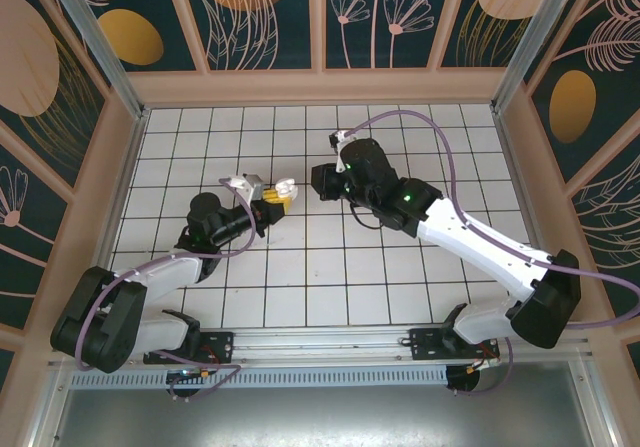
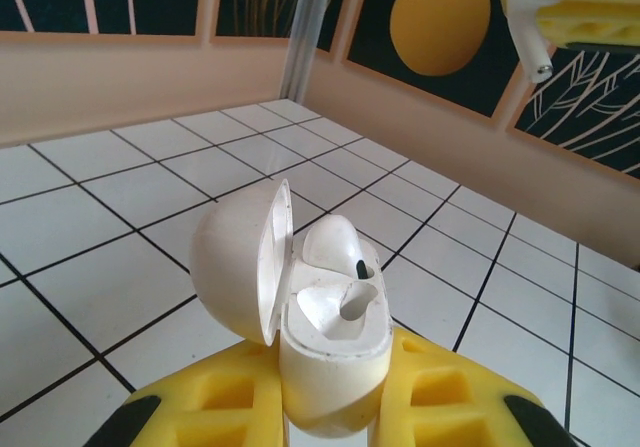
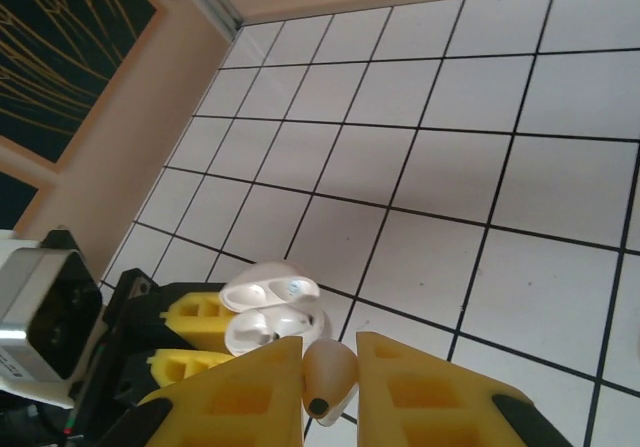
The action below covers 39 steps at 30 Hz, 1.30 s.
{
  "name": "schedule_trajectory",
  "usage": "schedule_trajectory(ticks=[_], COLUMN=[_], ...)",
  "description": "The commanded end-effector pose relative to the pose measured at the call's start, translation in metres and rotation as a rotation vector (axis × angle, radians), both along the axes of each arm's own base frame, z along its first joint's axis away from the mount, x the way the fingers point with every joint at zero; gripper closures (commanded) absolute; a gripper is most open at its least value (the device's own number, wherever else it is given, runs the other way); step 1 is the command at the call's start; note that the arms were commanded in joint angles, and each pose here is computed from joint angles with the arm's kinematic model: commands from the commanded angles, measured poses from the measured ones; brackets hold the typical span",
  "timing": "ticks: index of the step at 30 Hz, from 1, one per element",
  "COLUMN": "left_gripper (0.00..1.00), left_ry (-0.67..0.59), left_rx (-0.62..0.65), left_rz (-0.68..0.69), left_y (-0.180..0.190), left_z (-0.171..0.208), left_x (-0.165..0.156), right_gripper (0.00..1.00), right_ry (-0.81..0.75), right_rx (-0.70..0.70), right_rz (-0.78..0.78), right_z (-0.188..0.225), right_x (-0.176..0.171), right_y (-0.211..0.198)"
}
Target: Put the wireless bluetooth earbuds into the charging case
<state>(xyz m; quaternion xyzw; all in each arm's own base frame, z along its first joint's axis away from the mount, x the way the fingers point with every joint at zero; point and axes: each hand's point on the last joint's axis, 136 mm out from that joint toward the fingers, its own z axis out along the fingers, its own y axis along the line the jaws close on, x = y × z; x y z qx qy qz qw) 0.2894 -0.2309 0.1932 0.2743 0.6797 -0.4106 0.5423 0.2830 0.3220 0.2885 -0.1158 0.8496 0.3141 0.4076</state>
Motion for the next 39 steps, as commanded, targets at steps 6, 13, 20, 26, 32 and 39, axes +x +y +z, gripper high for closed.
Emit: schedule_trajectory(ticks=[6,13,20,26,32,39], left_gripper=[0.91,0.91,0.91,0.91,0.90,0.91], left_ry=[-0.113,-0.120,-0.129,-0.136,-0.143,-0.138], left_rx=[-0.003,-0.015,-0.023,-0.036,-0.049,-0.047], left_rz=[-0.060,-0.059,-0.059,-0.058,-0.051,-0.053], left_y=[-0.010,-0.011,-0.011,-0.011,-0.010,-0.011], left_z=[0.023,0.029,0.035,0.041,0.047,0.046], left_x=[-0.003,-0.004,-0.004,-0.004,-0.003,-0.003], right_gripper=[0.82,0.82,0.82,0.82,0.83,0.83], right_ry=[-0.139,-0.147,-0.144,-0.141,-0.136,-0.184], right_rx=[0.019,-0.014,-0.047,-0.075,-0.119,-0.122], right_rz=[0.079,0.145,0.165,0.157,0.155,0.126], right_z=[0.026,0.017,0.004,-0.005,-0.016,-0.001], right_x=[-0.001,-0.005,-0.007,-0.004,-0.004,-0.001], right_y=[0.024,0.049,0.061,0.063,0.063,0.060])
